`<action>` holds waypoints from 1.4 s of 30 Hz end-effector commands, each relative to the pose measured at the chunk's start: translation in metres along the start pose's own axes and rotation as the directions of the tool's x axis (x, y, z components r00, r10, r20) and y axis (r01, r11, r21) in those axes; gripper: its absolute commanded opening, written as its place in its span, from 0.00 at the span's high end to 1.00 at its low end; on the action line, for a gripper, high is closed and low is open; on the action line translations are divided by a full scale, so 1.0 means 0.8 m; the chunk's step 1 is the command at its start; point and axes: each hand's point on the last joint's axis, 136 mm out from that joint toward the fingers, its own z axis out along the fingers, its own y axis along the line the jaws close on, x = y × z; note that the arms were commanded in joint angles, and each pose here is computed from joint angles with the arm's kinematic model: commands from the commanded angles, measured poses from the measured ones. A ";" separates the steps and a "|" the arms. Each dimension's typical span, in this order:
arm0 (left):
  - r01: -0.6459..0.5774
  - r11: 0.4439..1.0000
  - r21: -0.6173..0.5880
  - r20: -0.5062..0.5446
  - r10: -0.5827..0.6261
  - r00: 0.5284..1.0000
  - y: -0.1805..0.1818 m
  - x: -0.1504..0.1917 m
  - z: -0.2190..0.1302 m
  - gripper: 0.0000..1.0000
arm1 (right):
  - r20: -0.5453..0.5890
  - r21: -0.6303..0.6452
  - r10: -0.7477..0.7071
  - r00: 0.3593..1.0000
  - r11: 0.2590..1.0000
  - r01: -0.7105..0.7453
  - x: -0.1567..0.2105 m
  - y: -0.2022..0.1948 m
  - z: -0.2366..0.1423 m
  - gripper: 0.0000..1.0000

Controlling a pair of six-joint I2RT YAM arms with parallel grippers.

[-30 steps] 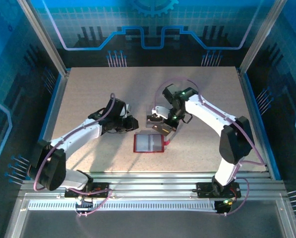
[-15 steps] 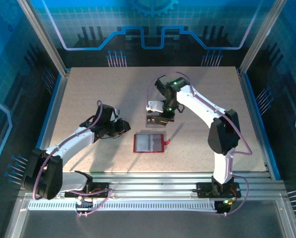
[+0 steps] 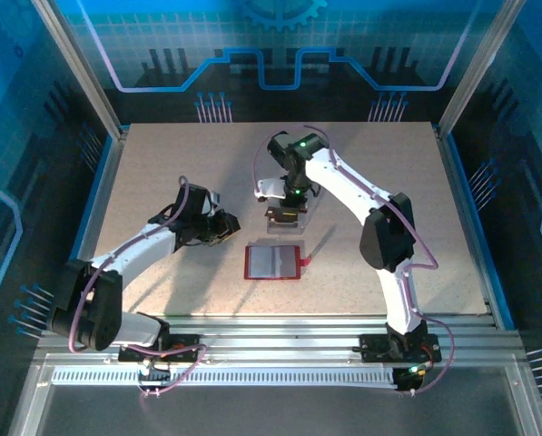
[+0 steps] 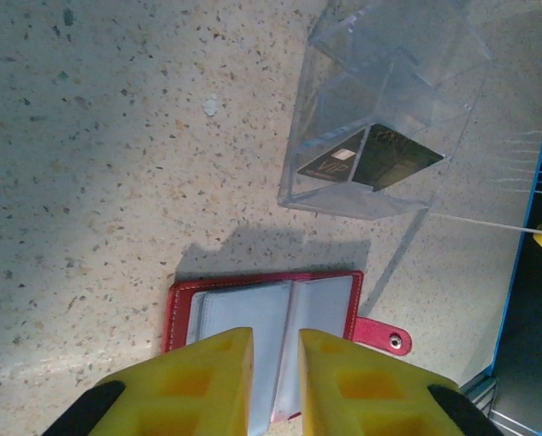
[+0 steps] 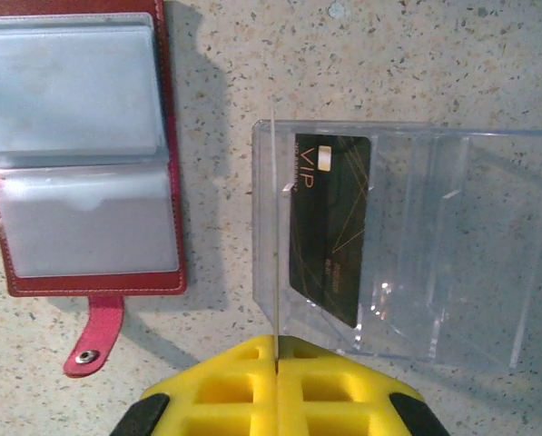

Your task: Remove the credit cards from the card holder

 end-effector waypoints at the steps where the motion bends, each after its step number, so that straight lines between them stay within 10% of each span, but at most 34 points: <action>1: -0.030 0.999 0.030 0.010 0.030 1.000 -0.013 -0.015 0.001 0.80 | -0.059 -0.026 -0.038 0.998 0.999 0.036 0.008 0.002 0.008 1.00; 34: -0.025 1.000 0.011 -0.005 0.025 1.000 -0.013 -0.025 0.009 0.80 | -0.122 -0.045 -0.010 0.993 0.999 0.004 0.028 -0.021 0.058 1.00; 42: -0.028 1.000 0.001 0.003 0.028 1.000 -0.009 -0.022 0.005 0.79 | -0.114 0.089 0.041 0.993 0.996 -0.031 0.026 -0.048 0.044 0.80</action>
